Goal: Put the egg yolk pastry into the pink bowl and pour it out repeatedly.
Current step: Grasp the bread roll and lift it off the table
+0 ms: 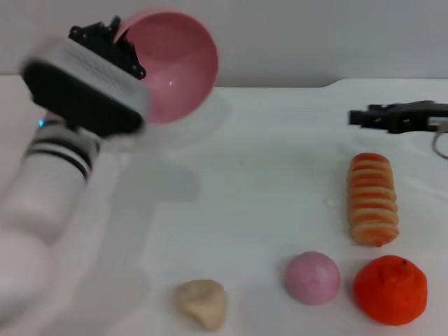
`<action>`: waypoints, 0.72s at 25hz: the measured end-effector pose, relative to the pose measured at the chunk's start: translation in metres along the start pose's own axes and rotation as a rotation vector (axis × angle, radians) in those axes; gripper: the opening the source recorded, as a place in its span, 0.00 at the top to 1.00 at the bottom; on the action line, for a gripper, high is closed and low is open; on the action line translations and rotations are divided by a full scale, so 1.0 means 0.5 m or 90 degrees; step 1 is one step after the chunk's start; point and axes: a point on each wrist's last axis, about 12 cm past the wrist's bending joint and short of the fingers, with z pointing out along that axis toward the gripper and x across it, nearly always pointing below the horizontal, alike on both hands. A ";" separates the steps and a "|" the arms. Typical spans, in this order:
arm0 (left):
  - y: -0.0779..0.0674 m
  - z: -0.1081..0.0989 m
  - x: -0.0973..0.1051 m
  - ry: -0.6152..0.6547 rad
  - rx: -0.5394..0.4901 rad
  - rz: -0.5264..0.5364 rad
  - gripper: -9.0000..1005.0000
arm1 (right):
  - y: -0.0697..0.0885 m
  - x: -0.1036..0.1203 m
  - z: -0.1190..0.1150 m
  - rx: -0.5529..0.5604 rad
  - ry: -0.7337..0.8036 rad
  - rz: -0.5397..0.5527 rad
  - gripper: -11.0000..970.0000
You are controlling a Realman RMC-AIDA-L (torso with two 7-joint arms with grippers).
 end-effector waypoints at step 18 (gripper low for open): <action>0.263 0.028 0.101 0.388 0.411 -0.555 0.99 | 0.202 -0.027 0.145 -0.227 0.118 -0.297 0.28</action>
